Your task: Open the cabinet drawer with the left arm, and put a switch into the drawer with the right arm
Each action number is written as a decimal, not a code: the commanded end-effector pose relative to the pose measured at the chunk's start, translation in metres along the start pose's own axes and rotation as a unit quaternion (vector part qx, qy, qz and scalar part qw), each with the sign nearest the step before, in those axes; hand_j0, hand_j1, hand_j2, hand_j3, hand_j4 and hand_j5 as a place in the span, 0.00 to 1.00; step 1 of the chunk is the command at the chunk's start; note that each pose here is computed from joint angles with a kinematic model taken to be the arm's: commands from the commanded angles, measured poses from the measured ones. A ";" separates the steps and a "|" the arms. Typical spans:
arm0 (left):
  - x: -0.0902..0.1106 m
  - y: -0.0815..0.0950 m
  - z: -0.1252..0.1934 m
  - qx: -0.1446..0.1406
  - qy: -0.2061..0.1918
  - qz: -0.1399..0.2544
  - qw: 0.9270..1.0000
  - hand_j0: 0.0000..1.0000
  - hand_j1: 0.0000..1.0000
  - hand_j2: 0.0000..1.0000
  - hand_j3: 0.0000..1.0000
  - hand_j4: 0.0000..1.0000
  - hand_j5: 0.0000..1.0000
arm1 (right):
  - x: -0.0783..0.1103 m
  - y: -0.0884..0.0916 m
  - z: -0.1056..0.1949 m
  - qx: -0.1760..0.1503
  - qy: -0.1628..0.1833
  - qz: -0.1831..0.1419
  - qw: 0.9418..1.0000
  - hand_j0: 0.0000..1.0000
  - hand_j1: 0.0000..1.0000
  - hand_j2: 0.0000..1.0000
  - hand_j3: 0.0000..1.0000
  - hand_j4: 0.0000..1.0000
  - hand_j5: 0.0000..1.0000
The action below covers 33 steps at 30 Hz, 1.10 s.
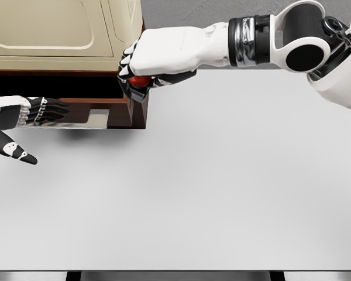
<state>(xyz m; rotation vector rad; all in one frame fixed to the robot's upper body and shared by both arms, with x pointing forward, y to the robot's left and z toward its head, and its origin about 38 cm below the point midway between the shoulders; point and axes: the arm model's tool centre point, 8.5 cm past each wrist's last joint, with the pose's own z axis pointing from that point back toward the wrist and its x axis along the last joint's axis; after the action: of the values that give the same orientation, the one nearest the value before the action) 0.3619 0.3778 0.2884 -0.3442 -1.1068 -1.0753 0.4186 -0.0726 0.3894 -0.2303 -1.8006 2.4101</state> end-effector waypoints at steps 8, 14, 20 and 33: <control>-0.018 -0.005 -0.003 -0.007 0.033 0.005 0.999 1.00 1.00 1.00 1.00 1.00 1.00 | -0.003 -0.007 -0.015 -0.007 0.012 -0.019 1.000 0.49 0.49 0.49 0.49 0.49 0.49; -0.026 -0.011 -0.005 -0.014 0.036 0.024 0.999 1.00 1.00 1.00 1.00 1.00 1.00 | -0.008 -0.007 -0.029 -0.006 0.010 -0.031 0.999 0.48 0.48 0.48 0.48 0.48 0.48; -0.029 -0.011 0.001 -0.012 0.039 0.039 0.998 1.00 1.00 1.00 1.00 1.00 1.00 | -0.008 -0.007 -0.040 0.000 0.008 -0.033 0.999 0.48 0.48 0.48 0.48 0.48 0.48; -0.029 -0.011 0.002 -0.010 0.036 0.047 0.998 1.00 1.00 1.00 1.00 1.00 1.00 | -0.022 -0.001 -0.069 0.016 0.015 -0.056 0.998 0.47 0.47 0.47 0.47 0.47 0.47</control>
<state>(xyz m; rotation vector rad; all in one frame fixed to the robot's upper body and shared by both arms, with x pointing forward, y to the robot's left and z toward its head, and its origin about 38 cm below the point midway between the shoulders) 0.3547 0.3850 0.2846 -0.4539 -1.0894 -0.9263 0.4494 -0.0160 0.3763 -0.1667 -1.7277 2.3488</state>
